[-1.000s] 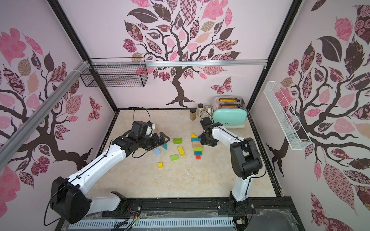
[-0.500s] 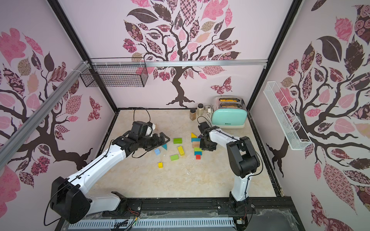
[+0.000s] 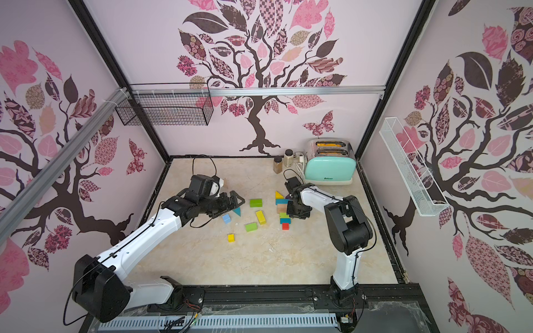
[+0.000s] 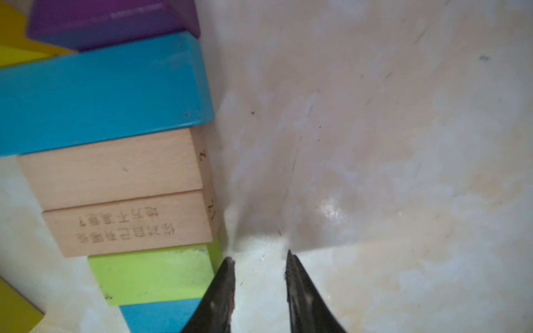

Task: Assemble a carrot with building blocks
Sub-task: Adjust the building block at the center of the board.

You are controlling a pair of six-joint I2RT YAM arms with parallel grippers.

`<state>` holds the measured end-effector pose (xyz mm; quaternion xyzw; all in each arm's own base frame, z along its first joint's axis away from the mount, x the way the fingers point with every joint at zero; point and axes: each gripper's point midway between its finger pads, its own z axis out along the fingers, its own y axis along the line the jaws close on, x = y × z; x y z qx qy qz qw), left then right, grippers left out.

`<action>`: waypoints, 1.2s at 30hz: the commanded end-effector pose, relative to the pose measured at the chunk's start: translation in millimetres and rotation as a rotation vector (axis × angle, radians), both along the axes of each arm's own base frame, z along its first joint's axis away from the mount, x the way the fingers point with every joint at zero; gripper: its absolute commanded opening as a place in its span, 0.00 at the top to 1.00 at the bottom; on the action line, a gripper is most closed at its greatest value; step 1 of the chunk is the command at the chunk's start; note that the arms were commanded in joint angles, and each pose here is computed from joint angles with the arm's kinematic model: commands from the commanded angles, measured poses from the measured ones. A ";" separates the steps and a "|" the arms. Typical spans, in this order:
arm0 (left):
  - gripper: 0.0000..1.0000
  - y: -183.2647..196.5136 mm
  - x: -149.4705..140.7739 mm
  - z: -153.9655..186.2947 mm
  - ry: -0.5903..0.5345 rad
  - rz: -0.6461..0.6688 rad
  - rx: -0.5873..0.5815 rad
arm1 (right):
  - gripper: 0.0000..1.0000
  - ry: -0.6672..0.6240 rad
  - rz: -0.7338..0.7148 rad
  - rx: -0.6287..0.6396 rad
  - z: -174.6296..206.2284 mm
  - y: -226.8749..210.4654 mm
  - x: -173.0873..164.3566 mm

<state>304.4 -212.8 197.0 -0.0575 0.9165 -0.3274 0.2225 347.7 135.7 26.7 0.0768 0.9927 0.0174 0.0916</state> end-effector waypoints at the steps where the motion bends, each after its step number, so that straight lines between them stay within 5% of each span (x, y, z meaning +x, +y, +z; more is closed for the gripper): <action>1: 0.02 1.9 0.5 0.6 -0.010 0.007 -0.006 | 0.67 0.002 -0.004 0.014 -2.5 3.1 1.1; 36: 0.02 -0.4 2.7 -1.5 -0.009 -0.002 -0.004 | 0.67 0.012 0.001 0.021 -7.6 6.6 2.0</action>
